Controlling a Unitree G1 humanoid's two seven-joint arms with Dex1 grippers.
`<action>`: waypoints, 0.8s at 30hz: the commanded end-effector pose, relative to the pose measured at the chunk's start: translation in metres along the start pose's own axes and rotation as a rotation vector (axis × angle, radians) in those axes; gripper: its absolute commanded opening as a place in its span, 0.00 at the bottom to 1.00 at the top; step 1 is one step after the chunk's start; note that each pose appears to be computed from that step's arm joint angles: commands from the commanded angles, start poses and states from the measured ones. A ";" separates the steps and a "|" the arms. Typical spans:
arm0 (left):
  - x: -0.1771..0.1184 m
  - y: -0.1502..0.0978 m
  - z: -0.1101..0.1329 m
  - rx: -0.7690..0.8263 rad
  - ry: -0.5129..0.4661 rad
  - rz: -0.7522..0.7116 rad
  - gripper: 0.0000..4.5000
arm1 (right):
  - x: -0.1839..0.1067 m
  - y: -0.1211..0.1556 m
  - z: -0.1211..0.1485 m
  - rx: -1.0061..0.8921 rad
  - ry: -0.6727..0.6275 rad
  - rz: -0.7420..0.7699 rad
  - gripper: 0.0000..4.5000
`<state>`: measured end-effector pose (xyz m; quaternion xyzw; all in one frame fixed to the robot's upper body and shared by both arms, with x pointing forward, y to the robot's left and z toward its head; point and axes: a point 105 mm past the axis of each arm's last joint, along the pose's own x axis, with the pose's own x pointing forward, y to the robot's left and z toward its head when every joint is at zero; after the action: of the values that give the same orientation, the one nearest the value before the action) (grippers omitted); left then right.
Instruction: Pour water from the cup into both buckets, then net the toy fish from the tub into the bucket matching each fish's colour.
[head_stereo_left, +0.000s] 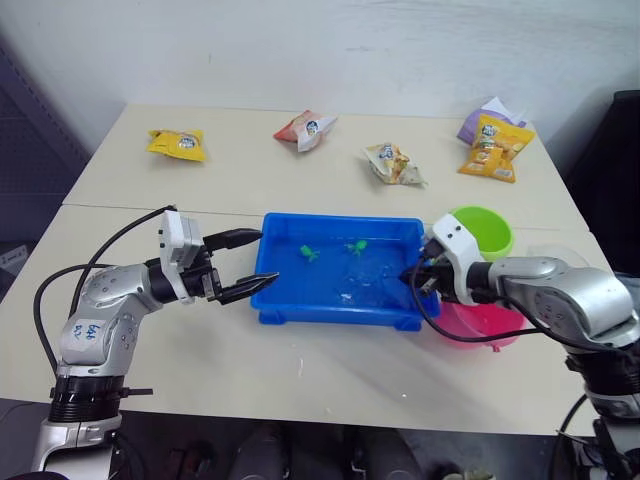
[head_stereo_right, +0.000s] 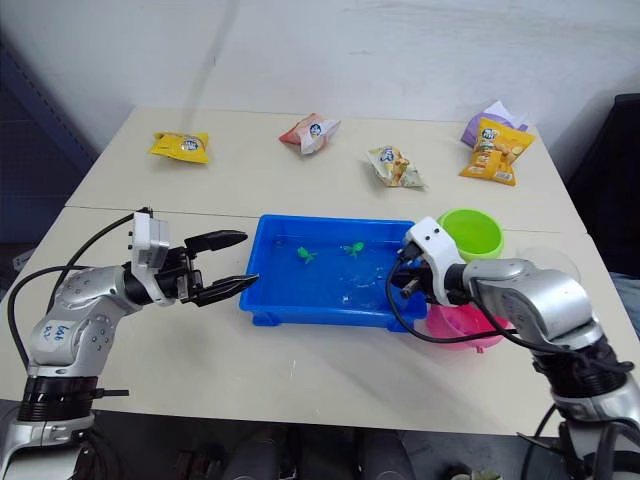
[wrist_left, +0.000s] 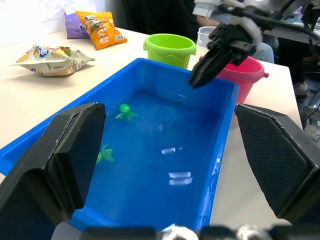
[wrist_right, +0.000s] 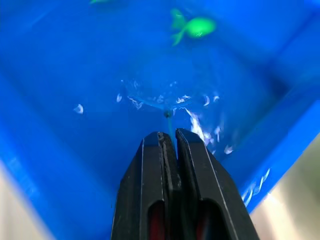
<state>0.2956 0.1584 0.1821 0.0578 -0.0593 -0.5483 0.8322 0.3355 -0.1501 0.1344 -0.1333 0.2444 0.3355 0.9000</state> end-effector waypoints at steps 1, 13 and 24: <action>-0.003 -0.002 0.011 0.038 -0.023 0.004 0.99 | -0.001 -0.006 0.023 -0.059 -0.118 -0.052 0.00; -0.001 -0.002 0.009 0.034 -0.023 -0.007 0.99 | -0.023 0.020 0.029 -0.204 -0.330 0.049 0.00; 0.006 0.000 0.005 0.009 -0.041 -0.036 0.99 | -0.092 0.018 0.020 -0.284 -0.445 -0.033 0.00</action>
<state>0.2980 0.1543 0.1804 0.0462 -0.0596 -0.5585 0.8261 0.2770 -0.1772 0.1744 -0.1611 0.0382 0.3741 0.9125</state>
